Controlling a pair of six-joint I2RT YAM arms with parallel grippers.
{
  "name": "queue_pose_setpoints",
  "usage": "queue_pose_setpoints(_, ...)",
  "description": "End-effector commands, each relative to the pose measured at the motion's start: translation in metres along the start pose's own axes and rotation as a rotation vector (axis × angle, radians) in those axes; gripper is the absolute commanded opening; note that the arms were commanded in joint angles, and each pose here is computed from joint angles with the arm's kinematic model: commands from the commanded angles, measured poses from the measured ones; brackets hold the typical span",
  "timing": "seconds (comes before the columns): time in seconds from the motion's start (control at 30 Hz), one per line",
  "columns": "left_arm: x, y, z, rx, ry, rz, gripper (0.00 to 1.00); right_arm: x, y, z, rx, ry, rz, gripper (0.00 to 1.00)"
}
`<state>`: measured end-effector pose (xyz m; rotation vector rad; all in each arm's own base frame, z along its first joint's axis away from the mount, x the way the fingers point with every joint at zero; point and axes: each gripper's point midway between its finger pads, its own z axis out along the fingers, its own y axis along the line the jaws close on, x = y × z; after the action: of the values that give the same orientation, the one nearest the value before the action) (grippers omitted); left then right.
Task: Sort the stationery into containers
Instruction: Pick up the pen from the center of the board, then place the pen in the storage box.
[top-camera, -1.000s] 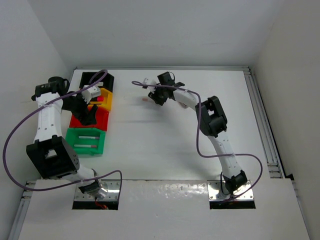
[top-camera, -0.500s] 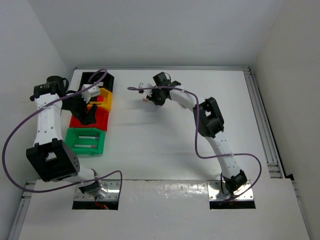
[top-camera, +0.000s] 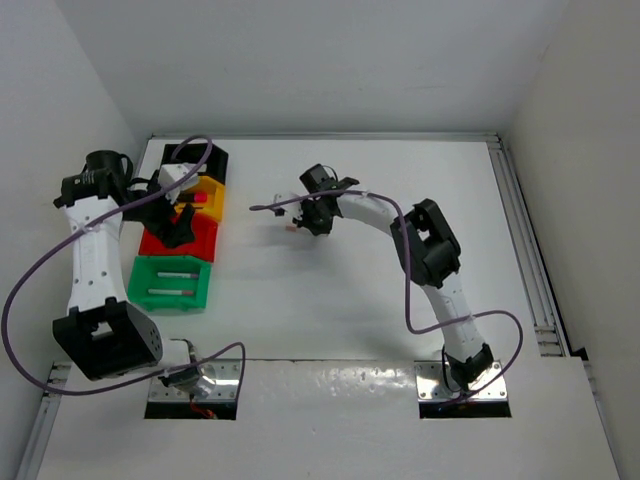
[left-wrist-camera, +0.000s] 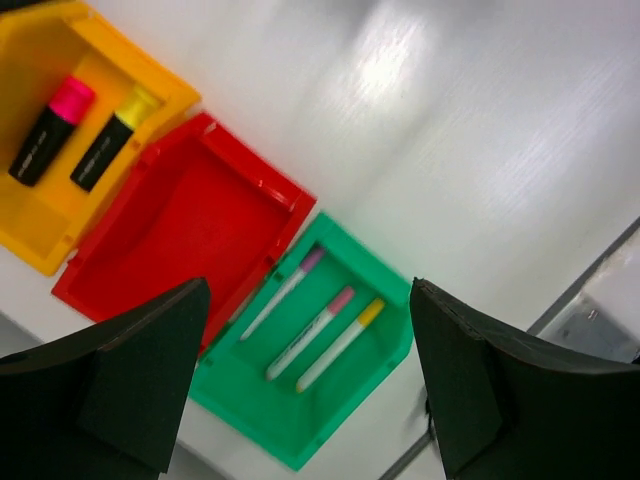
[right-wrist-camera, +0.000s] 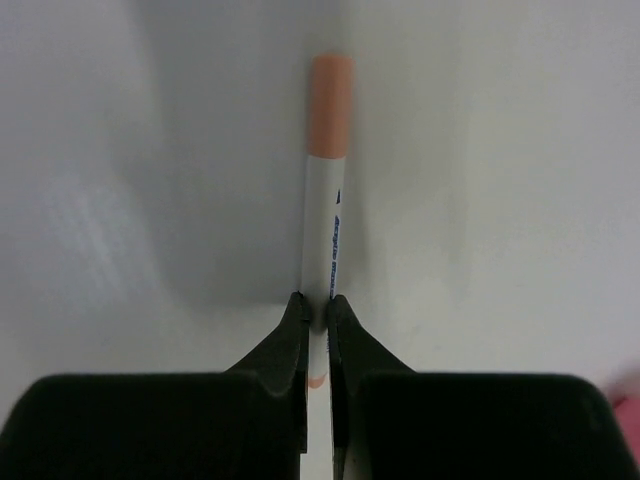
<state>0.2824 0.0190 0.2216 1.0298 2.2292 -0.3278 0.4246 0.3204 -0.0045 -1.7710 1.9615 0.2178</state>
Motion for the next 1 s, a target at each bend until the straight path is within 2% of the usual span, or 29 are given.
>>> queue_pose_setpoints(0.0, -0.033, -0.024, -0.008, 0.026, -0.181, -0.037, 0.87, -0.006, 0.012, -0.032, 0.007, -0.014, 0.08, 0.0)
queue_pose_setpoints(0.03, -0.044, -0.037, -0.007, 0.058, -0.279, -0.089, 0.87, -0.016, 0.01, -0.044, 0.025, -0.063, 0.15, 0.0)
queue_pose_setpoints(0.07, -0.04, -0.038, -0.004, 0.042, -0.288, -0.075, 0.88, -0.017, 0.012, -0.043, 0.018, -0.072, 0.193, 0.0)
queue_pose_setpoints(0.1, -0.058, -0.045, -0.003, 0.079, -0.401, -0.116, 0.89, -0.028, 0.01, -0.057, 0.028, -0.117, 0.24, 0.0)
queue_pose_setpoints(0.13, -0.053, -0.064, 0.005, 0.118, -0.442, -0.165, 0.93, -0.031, 0.011, -0.063, 0.024, -0.141, 0.339, 0.0)
queue_pose_setpoints(0.17, -0.06, -0.081, 0.007, 0.195, -0.488, -0.322, 0.95, -0.037, 0.016, -0.066, 0.001, -0.178, 0.384, 0.0)
queue_pose_setpoints(0.2, -0.074, -0.069, 0.009, 0.147, -0.568, -0.273, 0.95, -0.046, 0.019, -0.077, -0.01, -0.216, 0.466, 0.0)
queue_pose_setpoints(0.23, -0.083, -0.082, 0.006, 0.151, -0.618, -0.267, 0.96, -0.048, 0.022, -0.08, -0.02, -0.231, 0.506, 0.0)
queue_pose_setpoints(0.27, -0.069, -0.093, 0.025, 0.199, -0.605, -0.466, 0.96, -0.049, 0.026, -0.081, -0.033, -0.25, 0.538, 0.0)
queue_pose_setpoints(0.3, -0.084, -0.09, 0.016, 0.144, -0.698, -0.384, 0.96, -0.059, 0.031, -0.093, -0.06, -0.292, 0.583, 0.0)
queue_pose_setpoints(0.33, -0.087, -0.097, 0.02, 0.155, -0.717, -0.4, 0.95, -0.063, 0.032, -0.098, -0.073, -0.32, 0.636, 0.0)
queue_pose_setpoints(0.37, -0.078, -0.099, 0.033, 0.15, -0.709, -0.492, 0.95, -0.063, 0.039, -0.099, -0.101, -0.328, 0.669, 0.0)
queue_pose_setpoints(0.43, -0.09, -0.106, 0.034, 0.148, -0.759, -0.462, 0.96, -0.075, 0.042, -0.115, -0.169, -0.399, 0.769, 0.0)
queue_pose_setpoints(0.47, -0.09, -0.105, 0.042, 0.147, -0.759, -0.513, 0.95, -0.082, 0.044, -0.121, -0.211, -0.427, 0.845, 0.0)
queue_pose_setpoints(0.57, -0.097, -0.109, 0.056, 0.189, -0.764, -0.594, 0.95, -0.106, 0.048, -0.145, -0.316, -0.544, 0.91, 0.0)
queue_pose_setpoints(0.7, -0.112, -0.101, 0.054, 0.222, -0.81, -0.67, 0.95, -0.132, 0.068, -0.17, -0.428, -0.611, 0.893, 0.0)
queue_pose_setpoints(0.97, -0.113, -0.089, 0.068, 0.247, -0.773, -0.812, 0.93, -0.16, 0.094, -0.203, -0.53, -0.679, 0.868, 0.0)
